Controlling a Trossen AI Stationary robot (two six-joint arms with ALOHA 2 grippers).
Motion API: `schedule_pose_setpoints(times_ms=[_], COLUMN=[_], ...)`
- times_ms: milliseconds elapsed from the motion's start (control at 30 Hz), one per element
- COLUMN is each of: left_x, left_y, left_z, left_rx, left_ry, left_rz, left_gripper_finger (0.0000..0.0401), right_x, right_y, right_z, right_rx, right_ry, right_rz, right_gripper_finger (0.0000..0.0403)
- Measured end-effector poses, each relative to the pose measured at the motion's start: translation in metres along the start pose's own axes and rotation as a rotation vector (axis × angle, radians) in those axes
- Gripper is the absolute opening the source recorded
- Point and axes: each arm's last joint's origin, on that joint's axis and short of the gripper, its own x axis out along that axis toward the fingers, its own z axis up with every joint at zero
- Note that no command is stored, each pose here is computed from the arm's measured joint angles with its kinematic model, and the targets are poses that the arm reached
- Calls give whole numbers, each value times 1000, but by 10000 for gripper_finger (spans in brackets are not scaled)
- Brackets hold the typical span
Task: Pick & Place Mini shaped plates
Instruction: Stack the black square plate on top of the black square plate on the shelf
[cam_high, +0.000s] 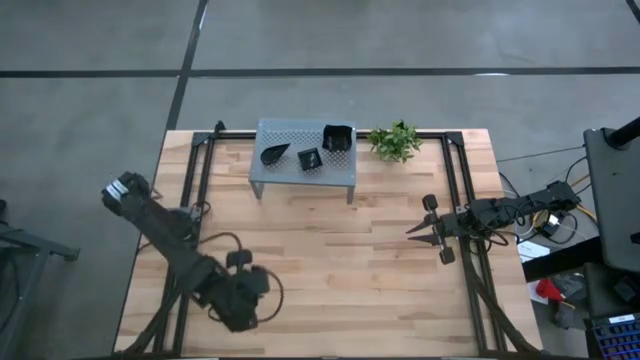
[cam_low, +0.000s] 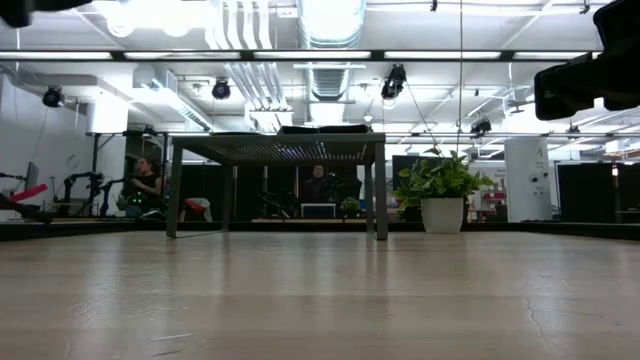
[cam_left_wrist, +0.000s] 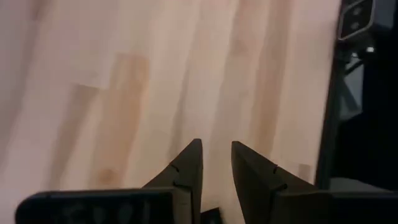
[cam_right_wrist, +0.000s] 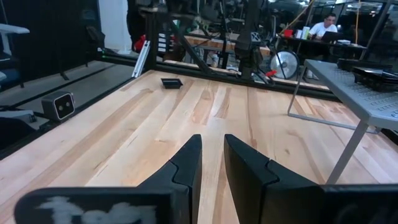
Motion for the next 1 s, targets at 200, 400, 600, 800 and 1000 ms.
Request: schedule_pose_setpoints(times_ms=[200, 400, 600, 800, 1000], left_x=[23, 37, 49, 64, 78], left_y=[-16, -29, -38, -39, -37], left_z=[-25, -53, -77, -89, -97], left_rx=[-80, -166, -214, -257, -236], left_ry=[71, 160, 227, 292, 338], left_rz=[-120, -146, -102, -49, -8], left_gripper_finger=[78, 78, 78, 78, 78], right_x=[0, 0, 0, 0, 0], right_y=[0, 0, 0, 0, 0], right_z=[0, 0, 0, 0, 0], right_rx=[0, 0, 0, 0, 0], right_ry=[0, 0, 0, 0, 0], right_rz=[0, 0, 0, 1, 0], right_gripper_finger=[63, 63, 63, 63, 63])
